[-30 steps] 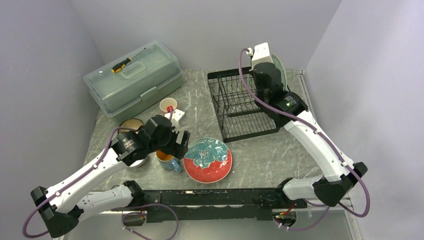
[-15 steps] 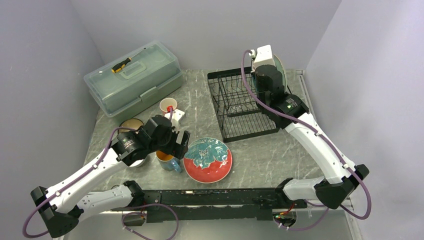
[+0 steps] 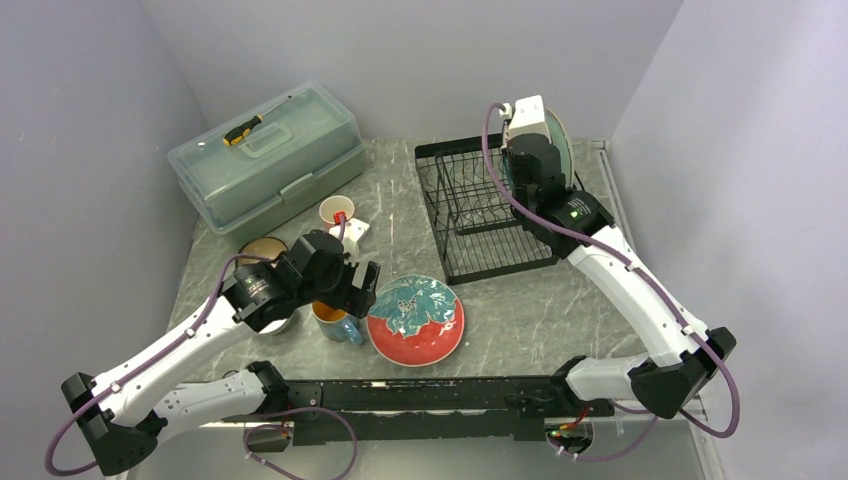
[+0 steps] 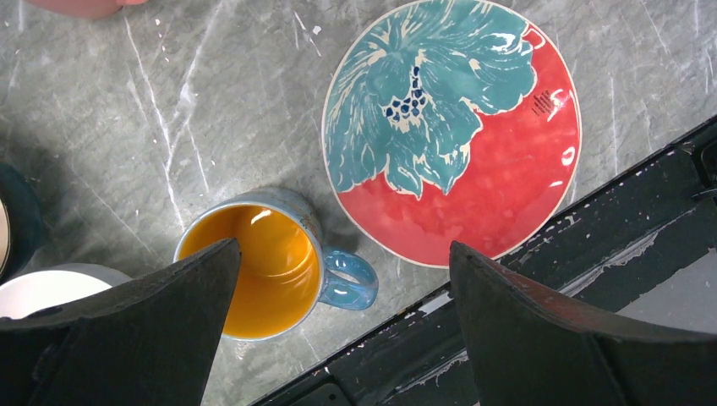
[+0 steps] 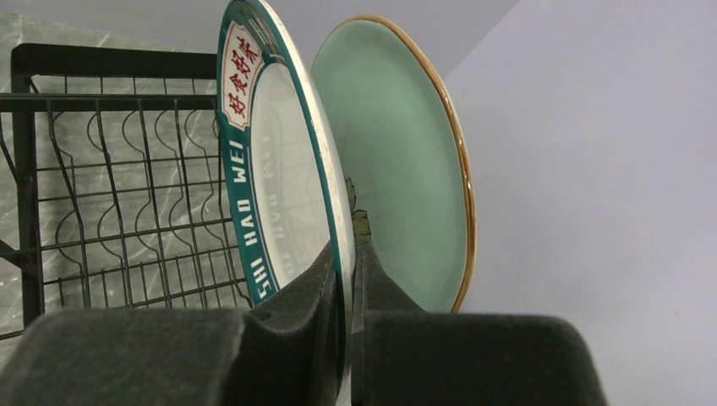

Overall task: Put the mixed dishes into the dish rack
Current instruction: Insert the plate into the dish rack.

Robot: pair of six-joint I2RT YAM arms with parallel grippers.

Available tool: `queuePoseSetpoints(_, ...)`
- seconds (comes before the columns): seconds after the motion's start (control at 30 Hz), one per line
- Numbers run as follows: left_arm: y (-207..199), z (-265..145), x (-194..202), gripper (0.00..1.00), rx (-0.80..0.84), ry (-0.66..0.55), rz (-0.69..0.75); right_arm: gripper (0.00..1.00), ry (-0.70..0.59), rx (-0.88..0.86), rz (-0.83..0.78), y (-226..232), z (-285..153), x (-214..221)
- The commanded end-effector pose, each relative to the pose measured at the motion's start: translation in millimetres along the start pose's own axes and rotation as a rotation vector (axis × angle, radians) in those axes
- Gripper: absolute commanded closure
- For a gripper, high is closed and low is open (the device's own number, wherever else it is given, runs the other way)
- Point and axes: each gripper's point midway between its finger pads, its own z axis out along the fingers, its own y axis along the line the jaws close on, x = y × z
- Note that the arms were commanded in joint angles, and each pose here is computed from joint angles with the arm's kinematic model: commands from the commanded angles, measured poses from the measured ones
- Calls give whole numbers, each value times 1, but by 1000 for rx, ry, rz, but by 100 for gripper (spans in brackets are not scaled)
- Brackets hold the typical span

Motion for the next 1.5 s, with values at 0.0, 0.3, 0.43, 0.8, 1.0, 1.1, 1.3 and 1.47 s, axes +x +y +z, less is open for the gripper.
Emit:
queuePoseSetpoints(0.0,2,-3,-5,1,-9,-27,-2,100,-31,-24,63,-2,-6,-5)
queuePoseSetpoints(0.3,1,-2,-5,0,-5,-24,1,100,7,-44,73,6,-7,16)
queuePoseSetpoints(0.43,1,-2,-5,1,-5,-22,-1,100,11,-47,75,7,-6,17)
queuePoseSetpoints(0.8,1,-3,-5,1,-5,-26,-3,98,20,-67,106,14,-6,24)
queuePoseSetpoints(1.0,1,-3,-5,1,-6,-25,-2,73,9,-60,124,9,-9,17)
queuePoseSetpoints(1.1,1,-3,-5,1,-5,-27,-2,65,-2,-56,132,5,-11,13)
queuePoseSetpoints(1.3,1,-3,-5,1,-6,-26,-2,53,-19,-56,153,0,-16,5)
queuePoseSetpoints(1.47,1,-3,-4,0,-6,-25,-4,51,-35,-61,168,-3,-21,-1)
